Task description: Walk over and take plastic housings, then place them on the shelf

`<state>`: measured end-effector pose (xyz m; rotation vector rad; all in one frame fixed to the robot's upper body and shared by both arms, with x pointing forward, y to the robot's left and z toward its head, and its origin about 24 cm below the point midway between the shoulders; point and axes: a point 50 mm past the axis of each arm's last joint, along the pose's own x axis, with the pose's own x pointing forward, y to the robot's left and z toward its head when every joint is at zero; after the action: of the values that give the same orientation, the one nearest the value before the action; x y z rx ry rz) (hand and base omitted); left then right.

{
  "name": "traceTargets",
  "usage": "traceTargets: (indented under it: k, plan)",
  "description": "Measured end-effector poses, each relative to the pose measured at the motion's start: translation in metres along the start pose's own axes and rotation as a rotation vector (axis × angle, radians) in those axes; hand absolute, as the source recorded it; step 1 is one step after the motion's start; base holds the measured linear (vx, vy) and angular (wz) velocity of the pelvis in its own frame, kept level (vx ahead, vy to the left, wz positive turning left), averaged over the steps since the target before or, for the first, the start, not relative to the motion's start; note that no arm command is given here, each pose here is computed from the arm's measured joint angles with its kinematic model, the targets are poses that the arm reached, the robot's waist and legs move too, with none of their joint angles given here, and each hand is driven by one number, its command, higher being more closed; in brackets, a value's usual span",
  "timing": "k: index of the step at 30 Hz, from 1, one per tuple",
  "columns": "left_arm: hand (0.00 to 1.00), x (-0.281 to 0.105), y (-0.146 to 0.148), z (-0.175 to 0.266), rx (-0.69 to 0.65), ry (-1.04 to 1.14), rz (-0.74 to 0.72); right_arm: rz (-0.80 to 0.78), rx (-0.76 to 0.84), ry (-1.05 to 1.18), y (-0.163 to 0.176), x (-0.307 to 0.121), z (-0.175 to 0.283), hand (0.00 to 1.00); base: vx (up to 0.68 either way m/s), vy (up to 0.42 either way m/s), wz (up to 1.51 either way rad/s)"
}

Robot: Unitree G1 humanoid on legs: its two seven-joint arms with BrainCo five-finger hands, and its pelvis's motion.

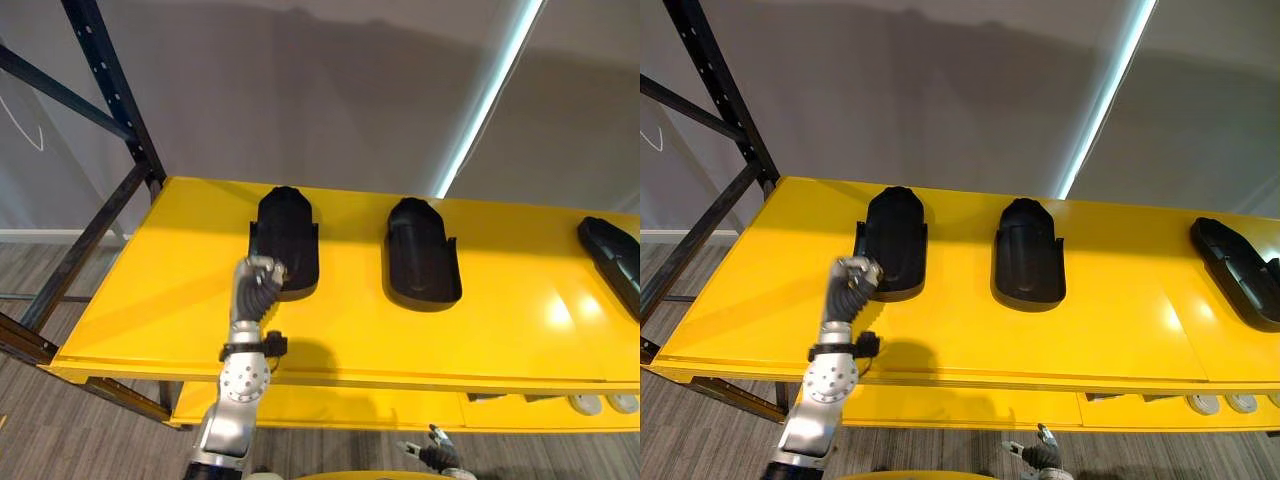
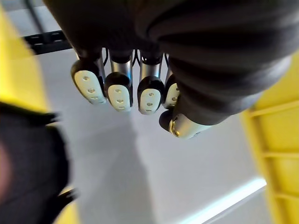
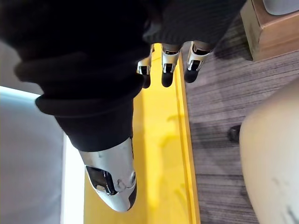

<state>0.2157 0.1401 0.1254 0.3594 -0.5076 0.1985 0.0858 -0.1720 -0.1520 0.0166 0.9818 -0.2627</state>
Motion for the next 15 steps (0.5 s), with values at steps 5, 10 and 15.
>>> traceTargets:
  k: [5,10,15]
  plan:
    - [1.0,-0.004,0.079,0.062,-0.045,-0.336,0.386,0.0,0.0,-0.001,0.0,0.0,0.0,0.0,0.03,0.004,0.21]
    - [1.0,-0.029,0.125,0.047,0.021,-0.232,0.66,0.001,0.002,0.0,0.001,0.0,0.0,0.0,0.01,-0.017,0.33]
    - [1.0,-0.077,0.144,-0.018,0.121,0.209,0.767,-0.002,-0.002,-0.003,0.001,0.0,0.001,0.0,0.0,-0.014,0.32]
